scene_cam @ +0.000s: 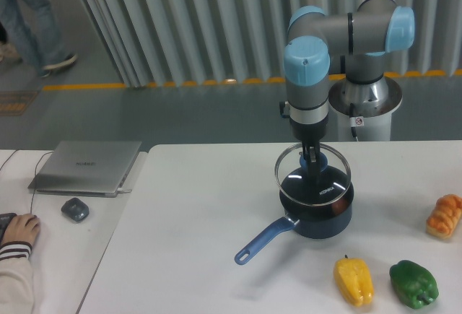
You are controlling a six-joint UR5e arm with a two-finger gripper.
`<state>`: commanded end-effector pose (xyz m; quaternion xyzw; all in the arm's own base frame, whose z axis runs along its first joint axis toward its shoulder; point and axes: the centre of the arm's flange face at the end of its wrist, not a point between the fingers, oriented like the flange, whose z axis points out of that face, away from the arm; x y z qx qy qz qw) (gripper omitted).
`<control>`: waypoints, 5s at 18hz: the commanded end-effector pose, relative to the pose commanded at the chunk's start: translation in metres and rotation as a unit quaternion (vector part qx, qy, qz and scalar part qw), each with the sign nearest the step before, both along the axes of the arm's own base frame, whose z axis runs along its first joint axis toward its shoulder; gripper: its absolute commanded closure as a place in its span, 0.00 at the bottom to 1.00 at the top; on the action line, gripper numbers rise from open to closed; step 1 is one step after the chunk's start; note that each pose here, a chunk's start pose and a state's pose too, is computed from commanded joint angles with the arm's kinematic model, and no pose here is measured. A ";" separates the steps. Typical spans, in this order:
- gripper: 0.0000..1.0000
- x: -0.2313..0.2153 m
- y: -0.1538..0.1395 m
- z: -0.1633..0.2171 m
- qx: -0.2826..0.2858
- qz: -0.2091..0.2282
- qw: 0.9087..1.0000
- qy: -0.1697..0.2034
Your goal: Close the pot lid
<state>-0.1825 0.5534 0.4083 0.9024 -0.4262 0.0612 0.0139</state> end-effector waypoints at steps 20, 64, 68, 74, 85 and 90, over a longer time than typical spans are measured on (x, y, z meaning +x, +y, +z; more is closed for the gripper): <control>0.65 -0.004 0.003 -0.004 -0.007 -0.008 0.999 0.040; 0.63 0.029 0.018 -0.039 -0.028 -0.012 0.997 0.076; 0.63 0.032 0.017 -0.042 -0.032 -0.015 0.997 0.075; 0.44 0.032 0.017 -0.042 -0.032 -0.011 0.997 0.076; 0.19 0.037 0.023 -0.041 -0.017 -0.003 0.996 0.085; 0.04 0.038 0.024 -0.039 -0.015 -0.004 0.996 0.086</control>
